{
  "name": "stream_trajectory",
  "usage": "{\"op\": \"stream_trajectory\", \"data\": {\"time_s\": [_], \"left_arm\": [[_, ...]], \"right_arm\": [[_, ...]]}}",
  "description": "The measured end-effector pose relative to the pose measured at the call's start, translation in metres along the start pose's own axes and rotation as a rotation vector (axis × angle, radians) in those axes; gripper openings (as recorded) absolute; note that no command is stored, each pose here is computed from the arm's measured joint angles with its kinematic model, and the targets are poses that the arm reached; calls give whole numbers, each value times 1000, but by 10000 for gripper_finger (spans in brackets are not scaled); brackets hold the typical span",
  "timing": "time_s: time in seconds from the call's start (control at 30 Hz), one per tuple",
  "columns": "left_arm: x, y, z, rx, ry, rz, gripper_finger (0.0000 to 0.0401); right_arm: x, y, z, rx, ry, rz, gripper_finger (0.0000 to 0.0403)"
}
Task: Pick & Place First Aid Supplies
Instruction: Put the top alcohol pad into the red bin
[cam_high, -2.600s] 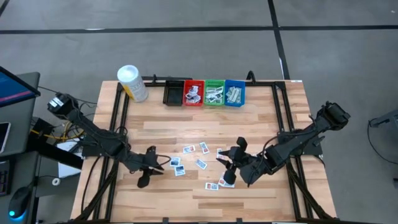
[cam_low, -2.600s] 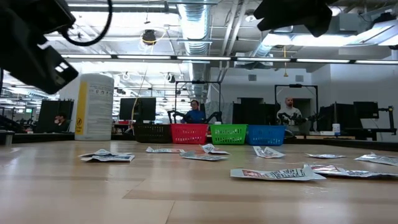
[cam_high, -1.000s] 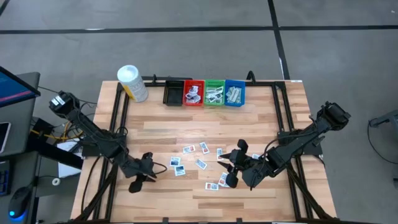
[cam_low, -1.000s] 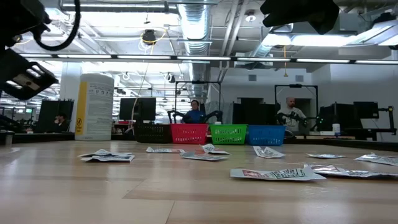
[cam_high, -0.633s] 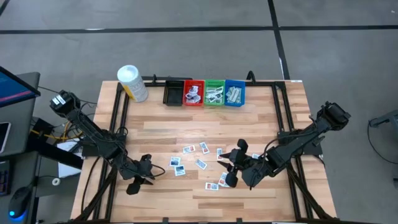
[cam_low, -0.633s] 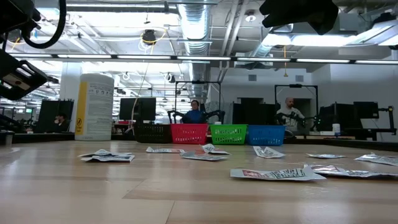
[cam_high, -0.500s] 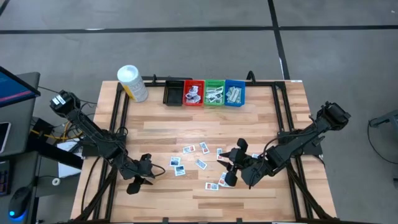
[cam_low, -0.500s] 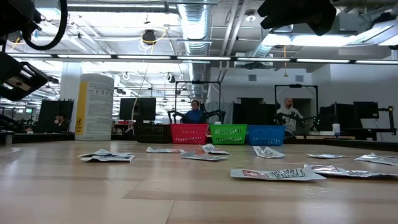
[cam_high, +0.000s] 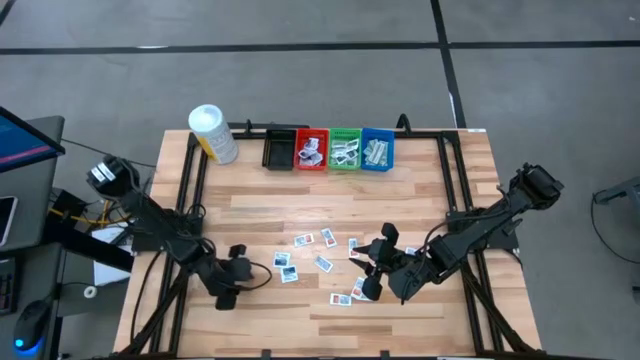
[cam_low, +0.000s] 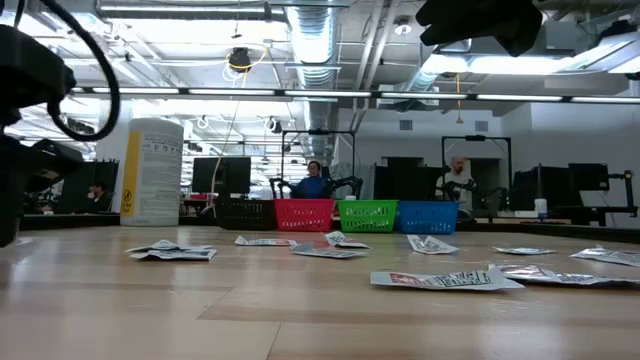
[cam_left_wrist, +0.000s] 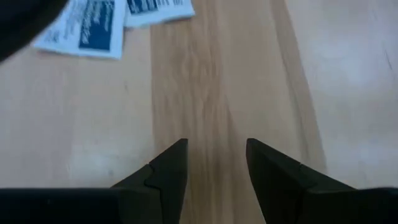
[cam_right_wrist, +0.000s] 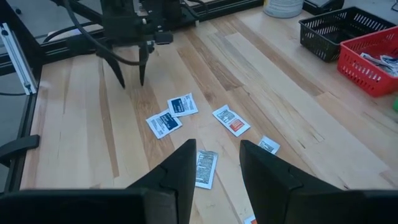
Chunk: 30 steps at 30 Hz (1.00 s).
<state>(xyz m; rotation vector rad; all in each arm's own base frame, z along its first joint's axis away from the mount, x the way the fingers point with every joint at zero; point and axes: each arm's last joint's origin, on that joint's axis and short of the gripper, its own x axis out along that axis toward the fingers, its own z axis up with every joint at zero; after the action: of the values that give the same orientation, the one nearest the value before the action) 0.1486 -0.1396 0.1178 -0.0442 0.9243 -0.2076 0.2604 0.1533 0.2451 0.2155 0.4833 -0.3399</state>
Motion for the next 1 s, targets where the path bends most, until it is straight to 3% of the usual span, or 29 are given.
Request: {"op": "stream_trajectory", "data": {"time_s": [0.2, 0.33, 0.43, 0.63, 1.0], "left_arm": [[-2, -1, 8, 35, -123, 54, 163], [-6, 5, 17, 98, -231, 191, 163], [-2, 20, 24, 61, -234, 262, 163], [8, 55, 38, -55, -196, 297, 163], [9, 73, 50, 59, -193, 216, 163]], "right_arm": [[1, -1, 0, -5, 3, -7, 118], [3, -3, 1, -14, 4, -16, 118], [4, -5, 3, -15, 2, -23, 118], [7, -8, 4, -17, 2, -37, 118], [9, -11, 3, -37, 20, -58, 118]]}}
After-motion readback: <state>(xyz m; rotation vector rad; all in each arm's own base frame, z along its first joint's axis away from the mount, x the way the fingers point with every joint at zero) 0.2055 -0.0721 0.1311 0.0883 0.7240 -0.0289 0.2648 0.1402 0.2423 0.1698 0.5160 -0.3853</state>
